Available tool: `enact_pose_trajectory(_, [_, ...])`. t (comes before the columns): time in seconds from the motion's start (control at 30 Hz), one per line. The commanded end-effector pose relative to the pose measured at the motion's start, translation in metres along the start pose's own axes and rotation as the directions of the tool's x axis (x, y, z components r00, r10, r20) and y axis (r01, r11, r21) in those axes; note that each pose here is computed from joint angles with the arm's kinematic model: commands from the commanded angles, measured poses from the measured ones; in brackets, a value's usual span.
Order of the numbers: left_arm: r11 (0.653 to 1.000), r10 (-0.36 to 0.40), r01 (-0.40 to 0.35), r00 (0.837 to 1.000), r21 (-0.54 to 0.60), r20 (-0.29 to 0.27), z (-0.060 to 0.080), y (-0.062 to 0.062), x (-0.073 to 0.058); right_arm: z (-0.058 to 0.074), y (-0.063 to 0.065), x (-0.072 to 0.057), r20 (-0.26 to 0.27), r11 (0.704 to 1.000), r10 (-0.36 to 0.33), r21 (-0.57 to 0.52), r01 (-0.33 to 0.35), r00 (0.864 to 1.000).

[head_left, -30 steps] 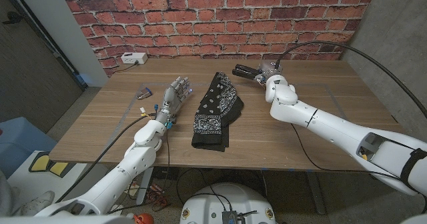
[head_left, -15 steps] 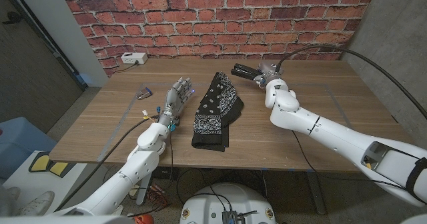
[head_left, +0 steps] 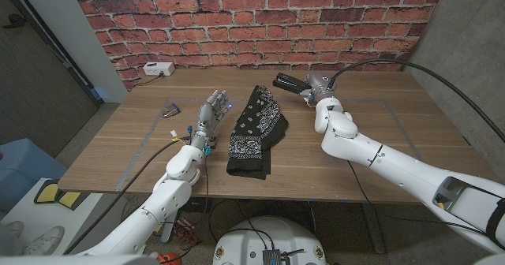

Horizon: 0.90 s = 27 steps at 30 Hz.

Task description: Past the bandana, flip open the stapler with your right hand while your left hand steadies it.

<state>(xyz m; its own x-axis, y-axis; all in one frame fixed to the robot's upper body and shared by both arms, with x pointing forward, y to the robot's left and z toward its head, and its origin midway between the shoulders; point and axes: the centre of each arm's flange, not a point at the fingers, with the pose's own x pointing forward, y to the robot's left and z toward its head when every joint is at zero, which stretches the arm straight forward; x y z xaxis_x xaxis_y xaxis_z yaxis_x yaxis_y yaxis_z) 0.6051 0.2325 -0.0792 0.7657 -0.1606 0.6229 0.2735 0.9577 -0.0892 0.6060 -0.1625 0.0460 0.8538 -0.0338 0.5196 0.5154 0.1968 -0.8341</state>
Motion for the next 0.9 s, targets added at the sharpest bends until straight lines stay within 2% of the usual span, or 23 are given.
enact_pose_trajectory(0.03, [0.996,0.085,-0.084,0.995,-0.02,0.059,-0.001,-0.015,0.001,0.005,-0.001,-0.007,0.003,0.998,-0.06,-0.007,0.06,0.998])
enact_pose_trajectory(0.23, [0.996,0.085,-0.086,0.995,0.018,0.049,0.0,-0.025,0.006,0.006,-0.002,-0.014,-0.003,0.996,-0.086,-0.014,0.086,0.996])
enact_pose_trajectory(0.33, [0.992,0.087,-0.09,0.995,0.084,0.043,0.003,-0.03,0.009,0.006,-0.001,-0.016,-0.006,0.995,-0.097,-0.014,0.097,0.995])
enact_pose_trajectory(0.43, [0.989,0.114,-0.118,0.992,0.086,0.056,0.002,-0.036,0.011,0.001,0.001,-0.017,-0.006,0.995,-0.098,0.008,0.098,0.995])
enact_pose_trajectory(0.6, [0.976,0.189,-0.198,0.977,0.087,0.103,0.003,-0.05,0.012,-0.007,0.004,-0.02,-0.02,0.992,-0.116,0.041,0.117,0.993])
enact_pose_trajectory(0.73, [0.974,0.208,-0.217,0.971,0.072,0.115,0.005,-0.058,0.012,-0.007,0.004,-0.025,-0.017,0.989,-0.139,0.04,0.139,0.99])
enact_pose_trajectory(0.9, [0.977,0.197,-0.204,0.975,0.058,0.104,0.004,-0.066,0.013,-0.007,0.005,-0.029,-0.012,0.987,-0.155,0.042,0.155,0.988])
